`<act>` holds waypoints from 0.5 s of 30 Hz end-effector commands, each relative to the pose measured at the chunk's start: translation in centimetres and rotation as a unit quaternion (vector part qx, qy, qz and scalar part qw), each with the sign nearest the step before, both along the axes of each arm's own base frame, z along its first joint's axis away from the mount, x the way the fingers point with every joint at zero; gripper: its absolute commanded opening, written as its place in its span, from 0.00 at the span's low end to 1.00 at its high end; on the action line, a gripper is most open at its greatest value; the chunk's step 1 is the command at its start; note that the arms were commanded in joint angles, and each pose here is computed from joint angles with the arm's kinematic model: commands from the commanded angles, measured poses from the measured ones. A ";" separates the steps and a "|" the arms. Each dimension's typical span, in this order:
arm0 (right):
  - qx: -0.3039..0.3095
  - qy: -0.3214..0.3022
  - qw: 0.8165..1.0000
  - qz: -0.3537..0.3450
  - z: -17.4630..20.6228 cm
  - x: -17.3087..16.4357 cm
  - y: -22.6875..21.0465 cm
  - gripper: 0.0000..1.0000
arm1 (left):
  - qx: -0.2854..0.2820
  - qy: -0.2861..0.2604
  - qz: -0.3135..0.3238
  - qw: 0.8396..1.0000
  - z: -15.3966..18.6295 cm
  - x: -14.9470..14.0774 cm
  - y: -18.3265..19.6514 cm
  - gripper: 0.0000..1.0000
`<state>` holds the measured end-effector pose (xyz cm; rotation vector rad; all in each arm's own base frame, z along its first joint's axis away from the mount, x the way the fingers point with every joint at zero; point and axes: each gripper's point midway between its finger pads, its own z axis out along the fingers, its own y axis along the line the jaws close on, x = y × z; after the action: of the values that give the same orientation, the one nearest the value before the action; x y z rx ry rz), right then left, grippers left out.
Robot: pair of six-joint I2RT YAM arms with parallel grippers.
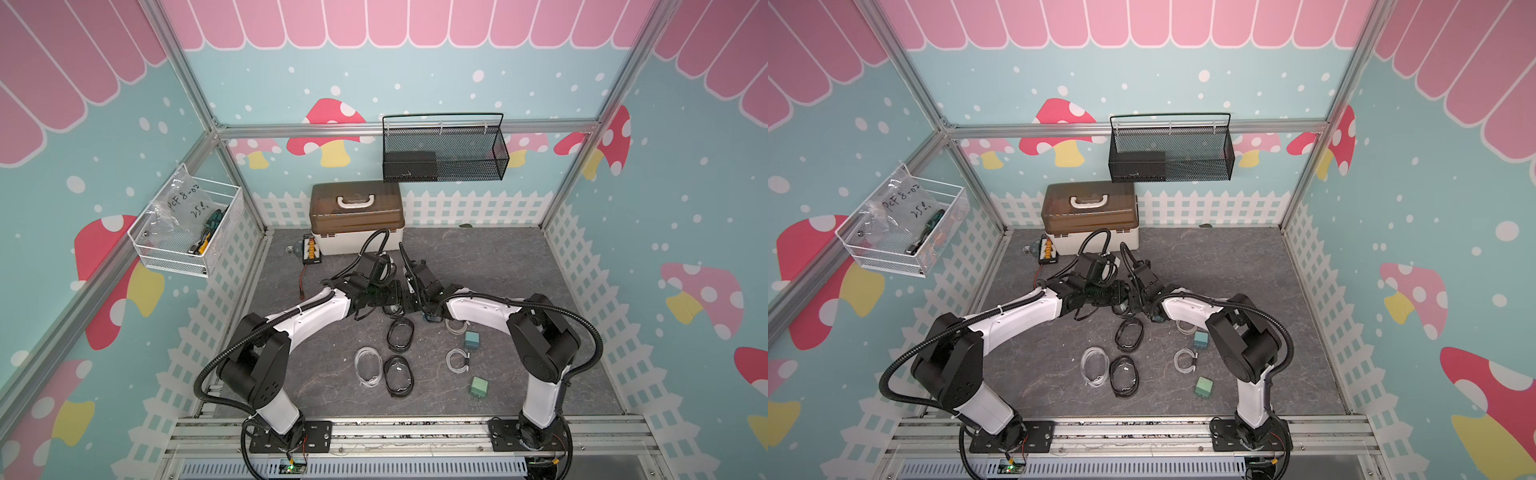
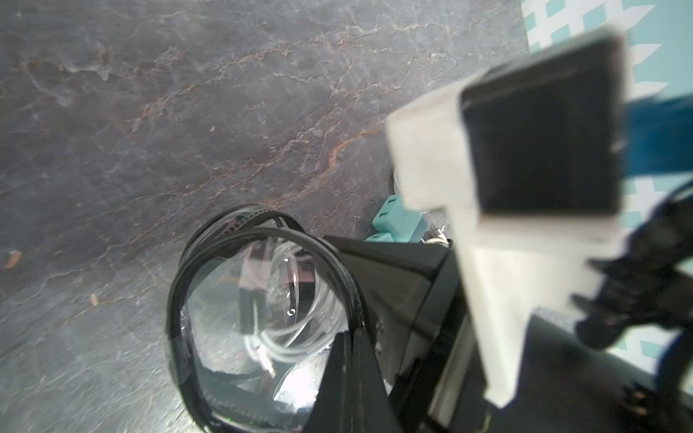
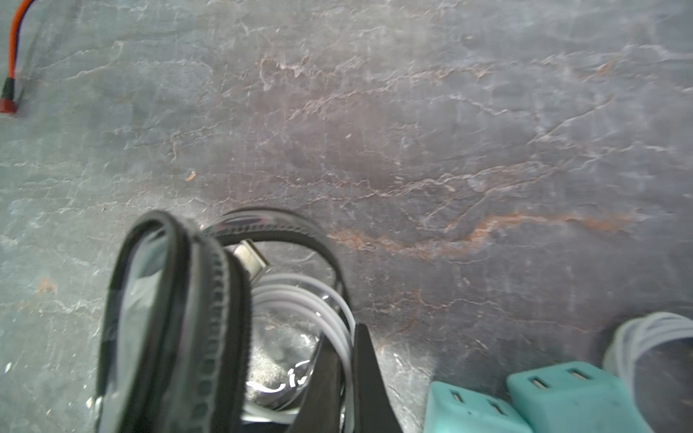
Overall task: Pack away charging kits
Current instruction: Place the charging cable in the storage bag.
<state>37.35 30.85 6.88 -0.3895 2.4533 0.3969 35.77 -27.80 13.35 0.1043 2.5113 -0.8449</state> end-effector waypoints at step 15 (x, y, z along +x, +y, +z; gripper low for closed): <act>0.001 -0.022 0.999 -0.027 0.5 1.1 0.1 0.04 | -0.041 0.033 -0.005 0.999 -1.3 0.8 -0.3 0.00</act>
<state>37.90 31.12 7.28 -0.3507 2.4194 0.4145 36.35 -27.83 12.34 0.0754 2.5334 -0.9177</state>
